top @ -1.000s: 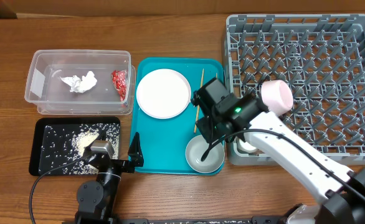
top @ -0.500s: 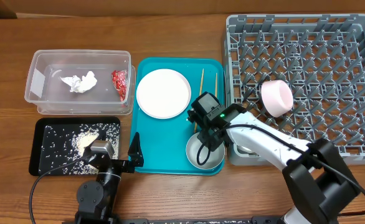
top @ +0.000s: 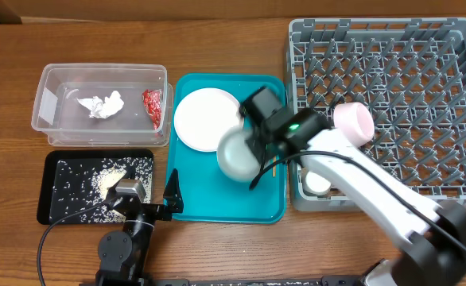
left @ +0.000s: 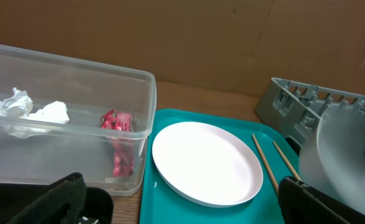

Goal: Sort waste into correct bins and load items into the dishwasher
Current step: 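Grasp the white bowl with the right gripper and lift it, then lower the white bowl into the dish rack's upper right area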

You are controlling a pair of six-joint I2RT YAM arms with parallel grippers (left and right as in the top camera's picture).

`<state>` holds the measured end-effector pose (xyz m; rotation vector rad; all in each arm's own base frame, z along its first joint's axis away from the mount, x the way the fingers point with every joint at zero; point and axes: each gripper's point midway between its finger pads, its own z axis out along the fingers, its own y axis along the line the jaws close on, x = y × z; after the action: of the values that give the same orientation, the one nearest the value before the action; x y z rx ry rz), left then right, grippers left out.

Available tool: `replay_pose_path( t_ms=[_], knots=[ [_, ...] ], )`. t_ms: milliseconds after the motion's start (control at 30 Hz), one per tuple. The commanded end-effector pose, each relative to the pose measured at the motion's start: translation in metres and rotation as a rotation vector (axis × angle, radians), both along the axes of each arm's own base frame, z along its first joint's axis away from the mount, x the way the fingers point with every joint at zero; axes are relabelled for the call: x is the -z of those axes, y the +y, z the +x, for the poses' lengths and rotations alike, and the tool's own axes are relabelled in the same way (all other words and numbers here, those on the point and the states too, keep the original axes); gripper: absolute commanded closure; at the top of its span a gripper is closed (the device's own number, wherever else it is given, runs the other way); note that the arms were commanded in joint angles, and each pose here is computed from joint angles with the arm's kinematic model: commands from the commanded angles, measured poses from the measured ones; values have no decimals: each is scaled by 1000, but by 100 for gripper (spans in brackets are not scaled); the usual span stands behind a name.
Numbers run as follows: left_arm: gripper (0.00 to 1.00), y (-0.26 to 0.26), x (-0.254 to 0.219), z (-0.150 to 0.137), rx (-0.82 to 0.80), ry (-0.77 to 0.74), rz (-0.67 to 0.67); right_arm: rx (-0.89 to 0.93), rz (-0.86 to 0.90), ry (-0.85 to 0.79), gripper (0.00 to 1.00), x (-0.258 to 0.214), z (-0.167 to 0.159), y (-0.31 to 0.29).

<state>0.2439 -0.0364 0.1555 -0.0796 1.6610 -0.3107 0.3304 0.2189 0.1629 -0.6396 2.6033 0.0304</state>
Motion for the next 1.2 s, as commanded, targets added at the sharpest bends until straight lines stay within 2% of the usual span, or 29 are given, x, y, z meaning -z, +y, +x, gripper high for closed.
replay_pose_path(
  t_ms=[0, 67, 167, 300, 433, 633, 833, 1167],
  knots=[
    [0, -1, 1, 0, 11, -5, 25, 456, 50, -270, 96, -82, 35, -68],
    [0, -1, 1, 0, 11, -5, 25, 638, 21, -370, 96, -103, 42, -112],
    [0, -1, 1, 0, 11, -5, 25, 918, -121, -500, 96, -123, 41, -195],
    [0, -1, 1, 0, 11, -5, 25, 1121, -325, -555, 96, -131, 28, -274],
    [0, -1, 1, 0, 11, -5, 25, 1244, -432, -511, 96, -116, 14, -325],
    [0, -1, 1, 0, 11, -5, 25, 1321, -557, -378, 96, -66, 3, -366],
    [0, -1, 1, 0, 11, -5, 25, 1293, -714, -257, 96, -21, -4, -380],
    [0, -1, 1, 0, 11, -5, 25, 1162, -733, -231, 96, -2, 11, -343]
  ],
)
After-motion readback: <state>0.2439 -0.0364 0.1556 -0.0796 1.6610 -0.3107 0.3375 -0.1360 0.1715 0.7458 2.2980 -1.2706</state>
